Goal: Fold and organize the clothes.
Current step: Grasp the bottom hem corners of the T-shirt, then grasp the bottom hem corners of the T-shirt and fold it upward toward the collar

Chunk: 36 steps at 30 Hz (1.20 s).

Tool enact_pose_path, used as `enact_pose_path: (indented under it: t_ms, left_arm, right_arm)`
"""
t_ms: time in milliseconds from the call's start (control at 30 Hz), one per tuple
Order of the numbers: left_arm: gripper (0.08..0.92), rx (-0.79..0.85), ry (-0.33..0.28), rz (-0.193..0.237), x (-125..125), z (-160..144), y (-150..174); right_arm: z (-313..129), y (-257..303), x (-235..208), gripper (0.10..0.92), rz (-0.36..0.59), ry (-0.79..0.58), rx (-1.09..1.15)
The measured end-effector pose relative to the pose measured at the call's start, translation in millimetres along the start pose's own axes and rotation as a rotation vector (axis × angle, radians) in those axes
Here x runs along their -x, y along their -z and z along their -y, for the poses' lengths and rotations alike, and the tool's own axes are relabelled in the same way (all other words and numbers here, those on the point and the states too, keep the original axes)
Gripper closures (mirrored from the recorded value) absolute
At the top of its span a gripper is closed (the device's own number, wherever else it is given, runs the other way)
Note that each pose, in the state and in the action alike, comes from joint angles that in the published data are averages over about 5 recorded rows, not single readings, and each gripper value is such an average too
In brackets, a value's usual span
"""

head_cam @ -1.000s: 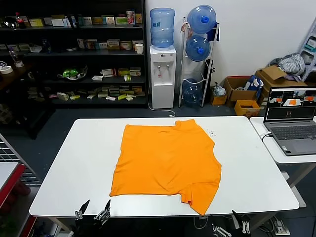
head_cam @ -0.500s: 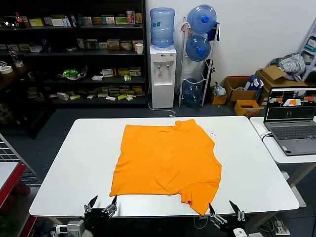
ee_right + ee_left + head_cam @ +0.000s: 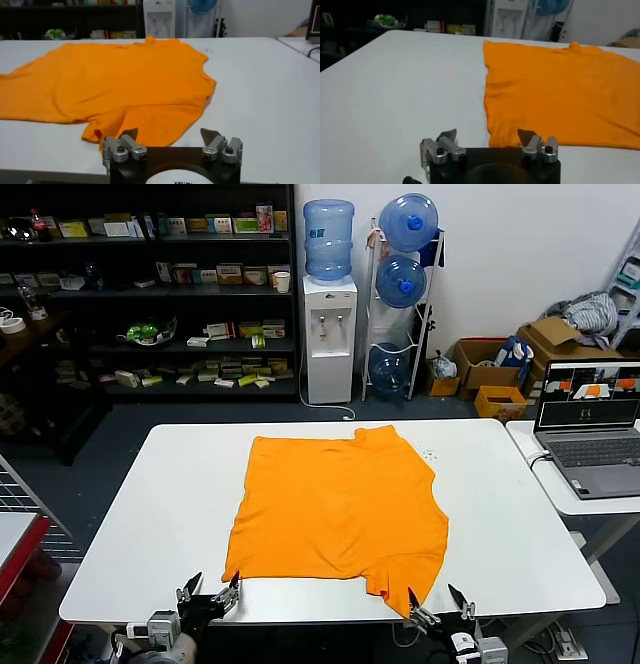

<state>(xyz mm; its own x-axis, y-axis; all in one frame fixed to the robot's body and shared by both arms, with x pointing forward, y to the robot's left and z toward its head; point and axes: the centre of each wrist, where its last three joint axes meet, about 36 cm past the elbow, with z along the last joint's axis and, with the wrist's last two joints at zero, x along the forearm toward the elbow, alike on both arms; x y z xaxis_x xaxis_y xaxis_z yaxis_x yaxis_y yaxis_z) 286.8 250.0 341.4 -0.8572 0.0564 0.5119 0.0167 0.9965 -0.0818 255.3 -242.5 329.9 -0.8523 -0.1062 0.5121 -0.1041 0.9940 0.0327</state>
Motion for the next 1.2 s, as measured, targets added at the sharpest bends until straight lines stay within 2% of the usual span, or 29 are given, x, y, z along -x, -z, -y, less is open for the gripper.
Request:
enact_pose_path:
  t_ms: [100, 200, 833, 967, 1200]
  left_arm:
    - [0.186, -0.005, -0.002, -0.007, 1, 3, -2]
    - [0.24, -0.008, -0.002, -0.013, 1, 6, -4]
    - [0.792, -0.01, -0.011, -0.02, 9, 11, -8]
    - [0.887, -0.013, -0.016, -0.018, 7, 12, -8]
    - [0.906, -0.021, -0.02, -0.022, -1, 11, -5]
  right_arm:
    - [-2, -2, 2, 0.245, -0.006, 0.005, -0.004]
    - [-4, -4, 2, 0.325, -0.01, 0.008, -0.008]
    - [-4, -11, 0, 0.876, -0.003, 0.008, -0.013]
    - [-1, -11, -3, 0.898, 0.008, 0.012, -0.013]
    - [5, -7, -21, 0.898, 0.031, 0.018, -0.013]
